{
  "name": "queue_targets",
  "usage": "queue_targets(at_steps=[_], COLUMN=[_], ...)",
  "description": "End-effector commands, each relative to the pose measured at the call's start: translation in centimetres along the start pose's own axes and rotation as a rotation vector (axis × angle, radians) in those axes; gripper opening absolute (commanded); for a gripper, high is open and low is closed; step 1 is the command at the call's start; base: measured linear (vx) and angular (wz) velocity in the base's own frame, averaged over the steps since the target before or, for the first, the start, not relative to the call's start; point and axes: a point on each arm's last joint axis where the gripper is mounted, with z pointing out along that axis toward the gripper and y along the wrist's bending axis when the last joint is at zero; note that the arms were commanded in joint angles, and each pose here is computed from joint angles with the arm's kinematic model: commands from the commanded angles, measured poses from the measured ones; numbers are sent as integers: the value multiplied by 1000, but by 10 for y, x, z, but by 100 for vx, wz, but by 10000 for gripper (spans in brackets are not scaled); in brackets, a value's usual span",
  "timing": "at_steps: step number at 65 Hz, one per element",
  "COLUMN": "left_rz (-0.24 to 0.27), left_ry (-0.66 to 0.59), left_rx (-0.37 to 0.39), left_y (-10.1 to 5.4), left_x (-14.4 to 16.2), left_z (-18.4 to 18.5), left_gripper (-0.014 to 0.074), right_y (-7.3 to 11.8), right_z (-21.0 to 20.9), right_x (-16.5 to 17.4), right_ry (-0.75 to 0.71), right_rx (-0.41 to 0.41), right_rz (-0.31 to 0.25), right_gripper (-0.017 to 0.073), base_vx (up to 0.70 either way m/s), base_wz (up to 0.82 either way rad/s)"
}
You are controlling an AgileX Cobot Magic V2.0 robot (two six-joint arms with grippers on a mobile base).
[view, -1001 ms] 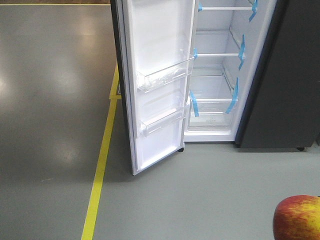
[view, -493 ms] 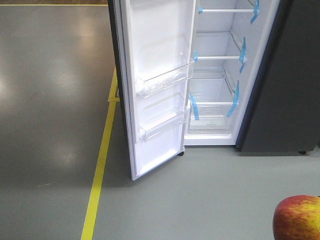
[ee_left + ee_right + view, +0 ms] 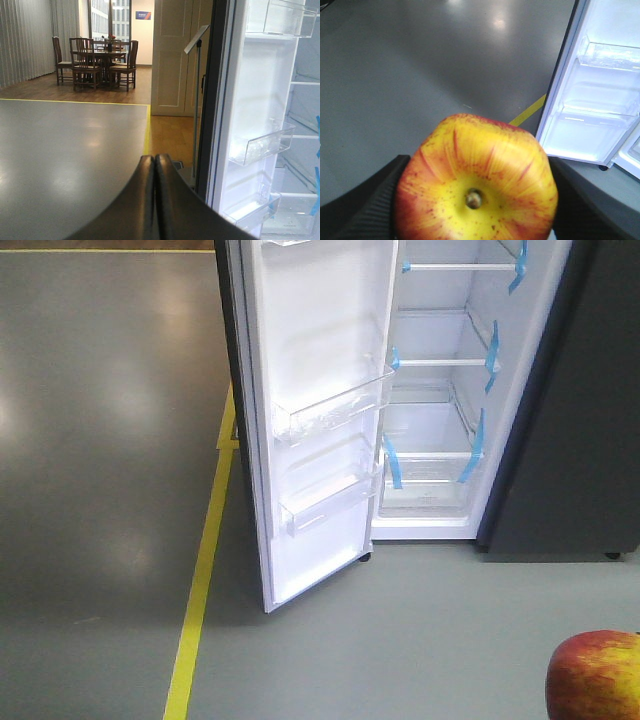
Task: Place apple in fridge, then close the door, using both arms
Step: 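Drive closer to the fridge shelves with the apple held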
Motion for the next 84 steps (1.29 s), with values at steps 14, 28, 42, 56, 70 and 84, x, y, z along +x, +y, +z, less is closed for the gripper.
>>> queue_targets(at_steps=[14,28,42,56,70,84], left_rz=[-8,-8,-8,-8,-8,-8], left_ry=[-60,-60,-60,-60,-60,-60], left_rx=[9,9,9,9,9,9], left_y=[0,0,0,0,0,0], left_x=[2,2,2,2,2,2], left_z=[-1,-1,-1,-1,-1,-1], left_gripper=[-6,-6,-6,-6,-6,-6], right_y=[-1,-1,-1,-1,-1,-1], right_z=[-4,-4,-4,-4,-4,-4], right_x=[-13,-13,-13,-13,-13,-13], right_ry=[-88,-88,-88,-88,-88,-88], right_rx=[19,19,19,19,19,19], right_rz=[0,0,0,0,0,0], right_gripper=[318,318,318,318,318,318], base_vx=[8,8,9,9,7,6], base_wz=[2,2,1,0,0,0])
